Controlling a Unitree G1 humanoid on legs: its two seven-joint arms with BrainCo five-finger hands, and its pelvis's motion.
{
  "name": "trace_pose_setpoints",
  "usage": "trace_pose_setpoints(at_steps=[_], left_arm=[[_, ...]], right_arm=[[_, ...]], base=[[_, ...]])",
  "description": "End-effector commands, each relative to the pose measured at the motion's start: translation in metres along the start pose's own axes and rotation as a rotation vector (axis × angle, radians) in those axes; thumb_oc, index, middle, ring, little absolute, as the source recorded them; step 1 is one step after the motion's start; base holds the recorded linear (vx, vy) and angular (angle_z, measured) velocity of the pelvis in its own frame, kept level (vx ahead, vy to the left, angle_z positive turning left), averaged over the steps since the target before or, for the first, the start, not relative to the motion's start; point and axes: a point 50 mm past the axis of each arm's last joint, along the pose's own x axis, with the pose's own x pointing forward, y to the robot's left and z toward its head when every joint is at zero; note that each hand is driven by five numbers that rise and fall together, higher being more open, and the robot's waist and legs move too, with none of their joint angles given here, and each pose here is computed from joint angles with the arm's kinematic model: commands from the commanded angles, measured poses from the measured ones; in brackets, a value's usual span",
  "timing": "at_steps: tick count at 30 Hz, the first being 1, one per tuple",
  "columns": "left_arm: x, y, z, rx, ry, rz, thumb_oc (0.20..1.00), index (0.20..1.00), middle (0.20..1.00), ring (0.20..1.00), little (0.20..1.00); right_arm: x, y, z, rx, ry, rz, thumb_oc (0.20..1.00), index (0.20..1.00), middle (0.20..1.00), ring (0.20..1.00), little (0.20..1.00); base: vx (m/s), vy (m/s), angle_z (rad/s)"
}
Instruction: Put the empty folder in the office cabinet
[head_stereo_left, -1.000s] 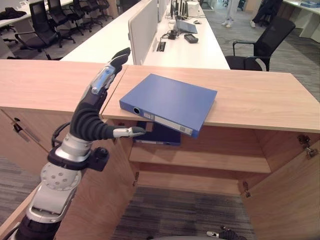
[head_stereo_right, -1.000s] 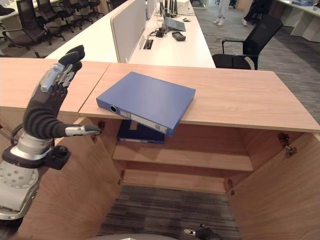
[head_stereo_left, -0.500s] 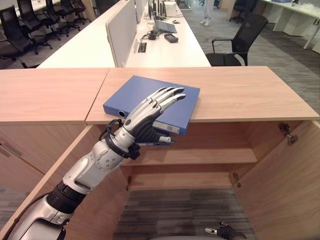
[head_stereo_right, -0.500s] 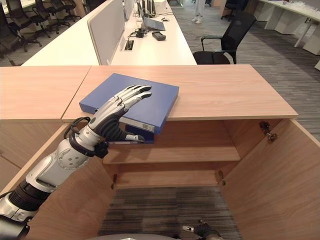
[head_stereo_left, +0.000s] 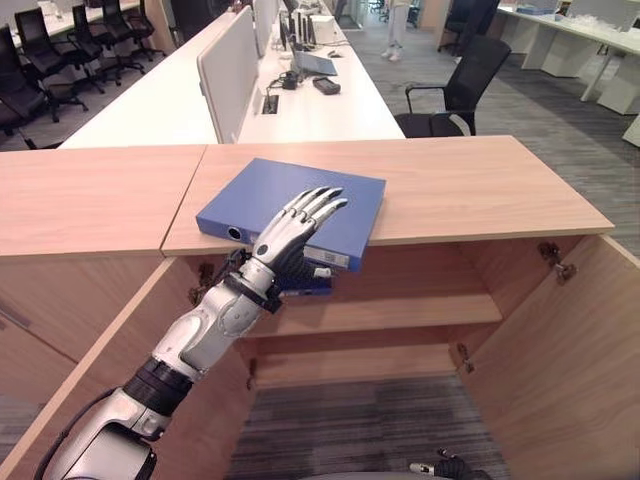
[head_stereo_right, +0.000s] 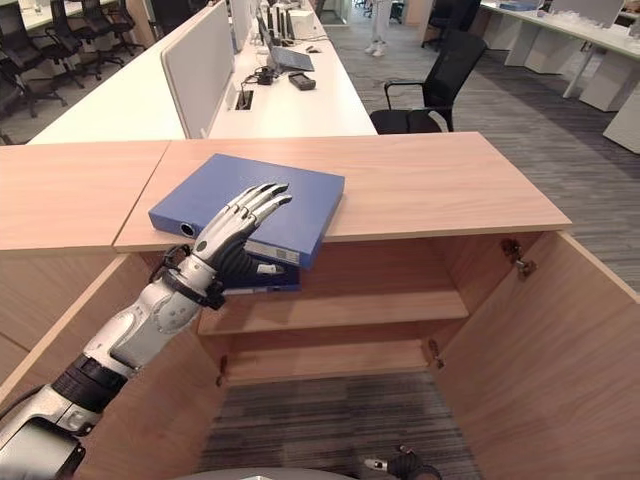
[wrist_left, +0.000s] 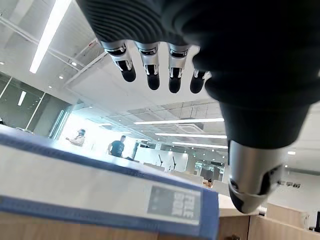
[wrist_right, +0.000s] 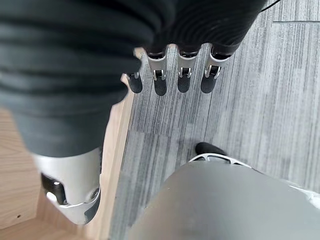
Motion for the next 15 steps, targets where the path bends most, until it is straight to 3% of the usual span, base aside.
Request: trace_pose_setpoints(at_steps=[1,15], left_arm=[[0.032,0.032,-0.002,0.116,-0.050,0.121,1.000,1.000,1.000,1.000,1.000],[0.041,0.020,-0.034,0.272,0.110,0.068,1.000,1.000,1.000,1.000,1.000]], right_arm=[[0.001,0.013,0.015,-0.059,-0.058,0.041,1.000,1.000,1.000,1.000,1.000],[-0.001,0.010,0.003,-0.079,-0.028,0.034,1.000,1.000,1.000,1.000,1.000]], base=[[0.00,-0.001,-0.08],[0.00,-0.001,-0.02]])
